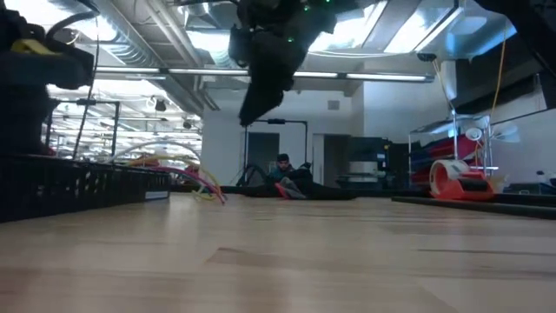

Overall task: Ziptie cables
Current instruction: Put the black zip tied cables wires into the black cable duct

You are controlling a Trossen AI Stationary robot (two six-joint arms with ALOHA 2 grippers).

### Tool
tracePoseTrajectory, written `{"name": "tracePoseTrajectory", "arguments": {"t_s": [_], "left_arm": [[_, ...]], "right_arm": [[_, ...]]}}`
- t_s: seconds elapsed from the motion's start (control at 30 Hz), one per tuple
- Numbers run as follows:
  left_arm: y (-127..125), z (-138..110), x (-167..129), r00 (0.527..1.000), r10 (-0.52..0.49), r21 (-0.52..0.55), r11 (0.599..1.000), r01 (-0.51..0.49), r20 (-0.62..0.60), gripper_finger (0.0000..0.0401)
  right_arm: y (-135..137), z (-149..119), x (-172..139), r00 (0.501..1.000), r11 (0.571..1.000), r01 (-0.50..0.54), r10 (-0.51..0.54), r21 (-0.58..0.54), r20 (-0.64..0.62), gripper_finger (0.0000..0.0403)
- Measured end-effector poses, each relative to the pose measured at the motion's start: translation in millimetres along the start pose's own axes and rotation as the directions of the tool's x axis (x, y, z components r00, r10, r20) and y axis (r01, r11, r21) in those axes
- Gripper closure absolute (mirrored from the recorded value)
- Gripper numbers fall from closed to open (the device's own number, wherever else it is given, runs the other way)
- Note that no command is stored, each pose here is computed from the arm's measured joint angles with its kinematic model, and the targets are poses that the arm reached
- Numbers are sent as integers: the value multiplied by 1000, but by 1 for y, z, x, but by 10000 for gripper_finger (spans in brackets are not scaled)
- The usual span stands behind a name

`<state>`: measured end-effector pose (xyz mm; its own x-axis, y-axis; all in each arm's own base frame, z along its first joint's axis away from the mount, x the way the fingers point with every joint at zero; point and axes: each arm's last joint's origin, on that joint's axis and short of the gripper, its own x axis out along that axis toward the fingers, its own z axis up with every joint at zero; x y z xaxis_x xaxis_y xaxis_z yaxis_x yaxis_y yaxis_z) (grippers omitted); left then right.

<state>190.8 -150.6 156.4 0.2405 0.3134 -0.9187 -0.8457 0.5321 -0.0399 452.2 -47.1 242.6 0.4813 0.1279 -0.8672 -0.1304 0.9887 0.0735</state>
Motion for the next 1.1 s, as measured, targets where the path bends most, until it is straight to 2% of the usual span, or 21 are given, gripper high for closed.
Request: {"name": "tracePoseTrajectory", "arguments": {"t_s": [0.1,0.17,0.27,0.33,0.43,0.53,0.63,0.67,0.73,0.8,0.87,1.03,1.1], "left_arm": [[1,2,3,1000,12,190,982,-14,11,385],[1,4,6,1000,5,323,946,-11,18,391],[-1,6,8,1000,-20,545,839,6,19,390],[-3,7,10,999,-46,681,732,24,14,392],[-9,12,12,996,-85,819,573,40,11,396],[-15,17,13,991,-132,928,371,40,10,394],[-21,22,15,984,-179,986,168,22,9,385],[-22,23,15,982,-187,993,115,17,5,381],[-24,28,17,980,-200,999,38,-2,10,374],[-25,32,18,979,-203,1000,-2,-20,19,365],[-26,38,19,980,-197,1000,0,-23,23,354],[-29,51,16,983,-181,999,44,-32,39,314],[-32,57,11,981,-189,995,96,-29,47,295]], "right_arm": [[20,-1,0,998,999,30,-32,-35,-57,201],[36,-2,-2,995,996,54,-60,-68,-83,201],[60,-2,-12,990,990,78,-90,-119,-105,201],[77,-1,-22,990,984,86,-101,-154,-94,201],[99,-3,-36,986,978,113,-132,-177,-100,201],[118,-9,-51,976,970,156,-181,-188,-124,201],[131,-15,-68,962,960,206,-234,-189,-138,201],[135,-16,-72,960,959,216,-243,-183,-138,201],[142,-18,-81,961,961,227,-247,-159,-126,201],[148,-20,-85,962,964,229,-245,-136,-123,201],[154,-21,-85,961,966,231,-245,-115,-128,201],[163,-26,-85,956,967,227,-243,-113,-165,201],[162,-26,-85,955,966,233,-250,-113,-163,201]]}}
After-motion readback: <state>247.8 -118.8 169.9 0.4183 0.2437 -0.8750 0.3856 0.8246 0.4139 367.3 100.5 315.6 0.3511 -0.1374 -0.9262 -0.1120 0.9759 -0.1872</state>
